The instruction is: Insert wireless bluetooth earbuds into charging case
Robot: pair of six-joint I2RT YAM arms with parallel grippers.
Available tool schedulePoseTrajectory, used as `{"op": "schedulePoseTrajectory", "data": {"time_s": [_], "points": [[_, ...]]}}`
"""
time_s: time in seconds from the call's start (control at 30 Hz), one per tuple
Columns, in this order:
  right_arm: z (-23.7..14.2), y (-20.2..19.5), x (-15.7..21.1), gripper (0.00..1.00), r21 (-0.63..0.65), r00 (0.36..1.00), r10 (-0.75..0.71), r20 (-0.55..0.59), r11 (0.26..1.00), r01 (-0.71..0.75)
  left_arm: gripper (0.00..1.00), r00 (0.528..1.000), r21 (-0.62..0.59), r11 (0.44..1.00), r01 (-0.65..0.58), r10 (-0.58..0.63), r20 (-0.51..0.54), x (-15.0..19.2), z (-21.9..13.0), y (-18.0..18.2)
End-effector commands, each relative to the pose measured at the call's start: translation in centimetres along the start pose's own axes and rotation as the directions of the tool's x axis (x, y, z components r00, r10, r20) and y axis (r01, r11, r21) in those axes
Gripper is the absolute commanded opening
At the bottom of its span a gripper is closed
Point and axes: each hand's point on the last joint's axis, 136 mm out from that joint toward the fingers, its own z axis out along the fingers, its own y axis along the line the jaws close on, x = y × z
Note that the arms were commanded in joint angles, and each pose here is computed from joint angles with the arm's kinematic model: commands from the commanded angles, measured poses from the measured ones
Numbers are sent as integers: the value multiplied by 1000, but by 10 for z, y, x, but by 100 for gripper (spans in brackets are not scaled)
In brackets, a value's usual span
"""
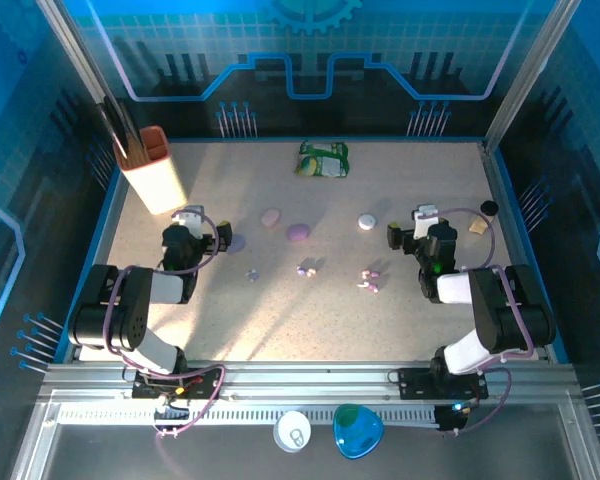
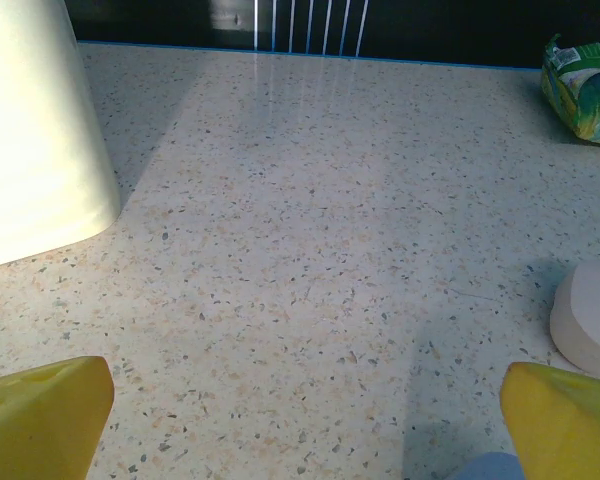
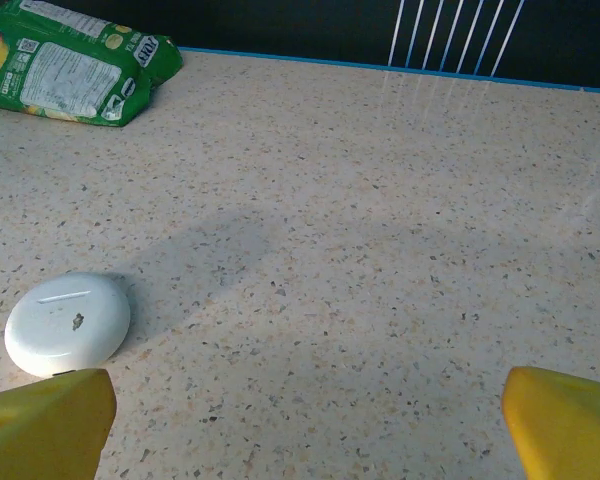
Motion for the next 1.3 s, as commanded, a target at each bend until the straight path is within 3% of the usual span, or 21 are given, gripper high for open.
{"op": "schedulePoseTrajectory", "data": {"time_s": [0.0,0.8,1.1,1.27], "points": [[1,1,-11,100,11,999,1,43,1000,-2,99,1000,13,1000,0,0,21,-8,2,-1],[2,10,-11,100,-49,999,-13,36,999,14,99,1000,5,1000,4,-4,24,-9,2,0],[-22,15,-37,100,-70,999,-25,38,997,28,99,997,-61,998,-8,13,70,-43,-26,1],[-37,33,-49,100,-111,999,-21,-28,994,18,99,995,-19,996,-82,82,51,-62,-40,-32]]}}
